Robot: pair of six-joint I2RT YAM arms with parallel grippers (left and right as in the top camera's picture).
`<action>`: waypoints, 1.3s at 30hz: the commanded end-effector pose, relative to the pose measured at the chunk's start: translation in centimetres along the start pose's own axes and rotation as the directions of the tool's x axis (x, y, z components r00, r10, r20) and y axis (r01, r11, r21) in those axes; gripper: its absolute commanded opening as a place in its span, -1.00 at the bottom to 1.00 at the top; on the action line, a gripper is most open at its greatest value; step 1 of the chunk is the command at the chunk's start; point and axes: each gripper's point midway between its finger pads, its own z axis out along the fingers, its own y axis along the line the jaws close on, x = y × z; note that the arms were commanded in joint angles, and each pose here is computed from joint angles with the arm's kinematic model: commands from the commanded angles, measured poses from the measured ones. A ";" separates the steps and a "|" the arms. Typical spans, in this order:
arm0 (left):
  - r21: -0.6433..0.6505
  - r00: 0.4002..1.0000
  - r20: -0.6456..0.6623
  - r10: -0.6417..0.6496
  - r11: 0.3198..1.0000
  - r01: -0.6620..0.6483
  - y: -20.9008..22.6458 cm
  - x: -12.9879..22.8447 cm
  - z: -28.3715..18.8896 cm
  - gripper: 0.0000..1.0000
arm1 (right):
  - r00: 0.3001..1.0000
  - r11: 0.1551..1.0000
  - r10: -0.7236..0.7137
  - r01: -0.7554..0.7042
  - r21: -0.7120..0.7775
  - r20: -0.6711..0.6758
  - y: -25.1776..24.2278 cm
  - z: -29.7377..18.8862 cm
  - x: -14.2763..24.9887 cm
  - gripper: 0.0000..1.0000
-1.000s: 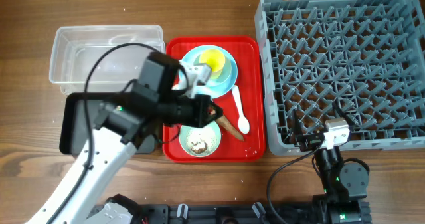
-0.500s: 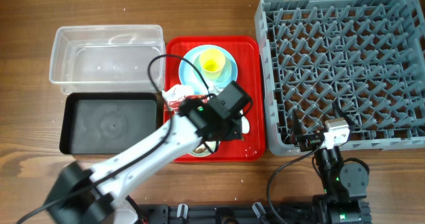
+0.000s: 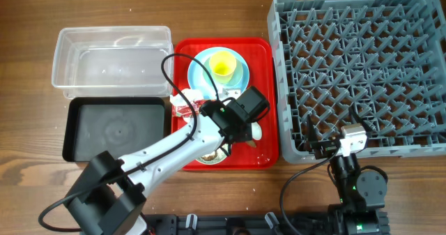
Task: Sort waste into correct bins and load items into the dishwasher rack
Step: 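Move the left gripper over the pale green rice bowl, then lower the left gripper and grasp the rim of the green bowl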
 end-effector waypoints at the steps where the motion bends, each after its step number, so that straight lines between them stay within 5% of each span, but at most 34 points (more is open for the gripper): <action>1: -0.031 0.999 0.049 -0.004 1.000 0.005 0.3 -1.0 -0.1 -0.39 | 1.000 1.000 -0.010 0.010 -0.009 0.014 0.1 -0.1 -0.3 0.99; 39: -0.058 0.998 0.018 0.058 0.997 -0.057 0.5 1.9 1.2 -0.47 | 1.000 1.000 -0.010 0.010 -0.009 0.014 0.1 -0.1 -0.3 1.00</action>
